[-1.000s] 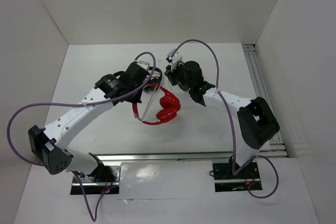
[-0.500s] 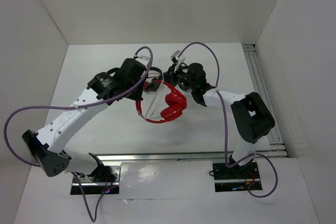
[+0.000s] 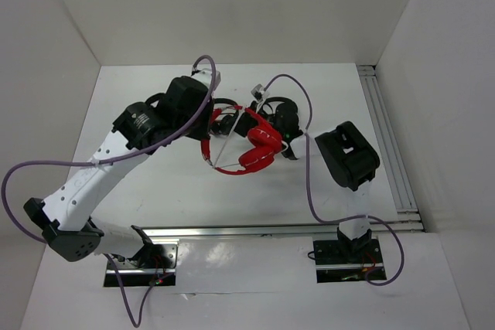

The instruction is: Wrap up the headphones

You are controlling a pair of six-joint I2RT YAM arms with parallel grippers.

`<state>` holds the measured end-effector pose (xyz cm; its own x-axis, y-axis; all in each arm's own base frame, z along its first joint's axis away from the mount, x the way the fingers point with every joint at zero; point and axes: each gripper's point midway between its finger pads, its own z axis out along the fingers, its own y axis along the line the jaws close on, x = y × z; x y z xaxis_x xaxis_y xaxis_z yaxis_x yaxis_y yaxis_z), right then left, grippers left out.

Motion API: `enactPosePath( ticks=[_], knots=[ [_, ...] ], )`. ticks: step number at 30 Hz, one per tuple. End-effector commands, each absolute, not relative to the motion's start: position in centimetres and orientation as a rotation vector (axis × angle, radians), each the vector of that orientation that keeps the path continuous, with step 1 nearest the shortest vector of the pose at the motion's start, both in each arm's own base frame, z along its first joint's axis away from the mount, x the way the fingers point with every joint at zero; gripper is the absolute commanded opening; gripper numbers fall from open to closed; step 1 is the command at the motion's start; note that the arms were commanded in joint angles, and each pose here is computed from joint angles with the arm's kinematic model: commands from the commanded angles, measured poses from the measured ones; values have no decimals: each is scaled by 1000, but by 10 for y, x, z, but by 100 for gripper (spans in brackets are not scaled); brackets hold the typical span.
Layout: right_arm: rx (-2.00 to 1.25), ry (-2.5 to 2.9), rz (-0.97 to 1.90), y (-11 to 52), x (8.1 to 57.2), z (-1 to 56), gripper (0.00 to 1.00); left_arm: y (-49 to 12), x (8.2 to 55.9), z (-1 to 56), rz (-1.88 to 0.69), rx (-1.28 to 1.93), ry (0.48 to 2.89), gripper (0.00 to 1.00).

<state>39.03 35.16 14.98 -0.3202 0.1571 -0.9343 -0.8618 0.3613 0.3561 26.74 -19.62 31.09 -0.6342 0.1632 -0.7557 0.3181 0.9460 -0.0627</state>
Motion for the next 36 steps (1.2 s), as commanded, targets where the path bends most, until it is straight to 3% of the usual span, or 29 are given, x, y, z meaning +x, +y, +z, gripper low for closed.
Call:
enactPosePath(
  ticks=[1,18,36],
  knots=[
    [-673,1398,1255,360,386,178,33,-205,277,357,-345,233,2130,0],
    [-672,1437,1319,370,376,154,30,-183,287,391,-312,5,2021,0],
    [-683,1483,1367,380,363,126,32,-178,296,407,-300,-89,1970,0]
  ],
)
